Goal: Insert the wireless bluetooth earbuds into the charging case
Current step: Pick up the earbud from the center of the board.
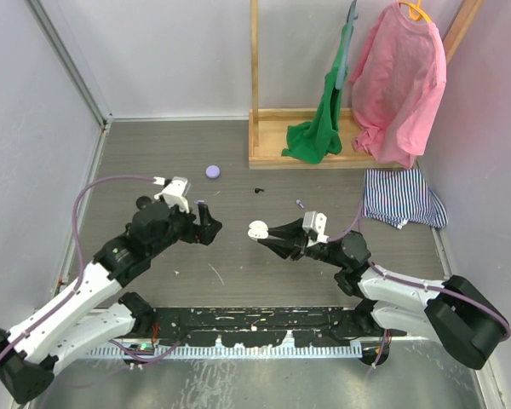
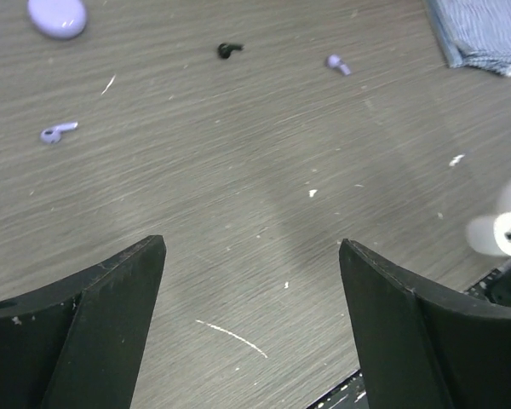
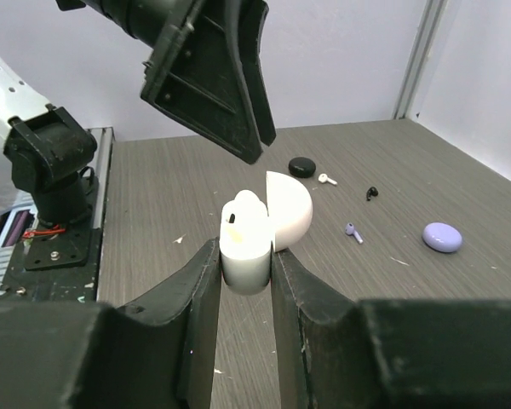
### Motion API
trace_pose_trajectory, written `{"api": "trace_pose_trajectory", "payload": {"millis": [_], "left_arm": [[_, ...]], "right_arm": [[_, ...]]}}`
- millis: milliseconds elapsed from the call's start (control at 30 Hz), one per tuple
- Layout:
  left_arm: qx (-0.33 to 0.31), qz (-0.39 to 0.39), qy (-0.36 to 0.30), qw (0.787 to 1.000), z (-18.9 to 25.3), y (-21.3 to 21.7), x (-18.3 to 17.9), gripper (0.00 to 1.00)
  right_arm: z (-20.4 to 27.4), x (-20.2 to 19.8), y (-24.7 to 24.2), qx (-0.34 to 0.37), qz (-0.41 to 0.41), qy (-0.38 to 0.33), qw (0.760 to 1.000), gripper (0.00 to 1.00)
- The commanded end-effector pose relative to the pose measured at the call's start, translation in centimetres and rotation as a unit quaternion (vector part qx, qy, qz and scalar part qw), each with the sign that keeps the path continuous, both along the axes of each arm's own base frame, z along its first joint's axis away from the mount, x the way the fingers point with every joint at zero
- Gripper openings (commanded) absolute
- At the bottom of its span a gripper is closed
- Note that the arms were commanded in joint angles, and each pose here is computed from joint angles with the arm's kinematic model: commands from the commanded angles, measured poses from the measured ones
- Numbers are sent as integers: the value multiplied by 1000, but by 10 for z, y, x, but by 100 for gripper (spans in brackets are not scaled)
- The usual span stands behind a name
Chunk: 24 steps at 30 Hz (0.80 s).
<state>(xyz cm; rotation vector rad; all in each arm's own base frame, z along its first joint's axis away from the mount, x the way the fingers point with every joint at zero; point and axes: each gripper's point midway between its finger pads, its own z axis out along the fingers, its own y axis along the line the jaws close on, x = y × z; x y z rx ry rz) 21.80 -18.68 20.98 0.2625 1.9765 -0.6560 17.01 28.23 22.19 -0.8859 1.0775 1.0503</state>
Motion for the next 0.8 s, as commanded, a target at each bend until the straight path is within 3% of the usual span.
{"api": "trace_pose_trajectory", "payload": {"millis": [0, 267, 767], "left_arm": [[40, 59, 14, 997, 4, 12, 22, 87], [108, 170, 91, 975, -24, 47, 61, 90], [124, 361, 216, 899, -88, 149, 156, 72]], "right_arm": [[27, 6, -6, 45, -30, -52, 997, 1], [19, 6, -8, 54, -34, -35, 997, 2], [6, 12, -6, 35, -41, -26, 998, 2]]}}
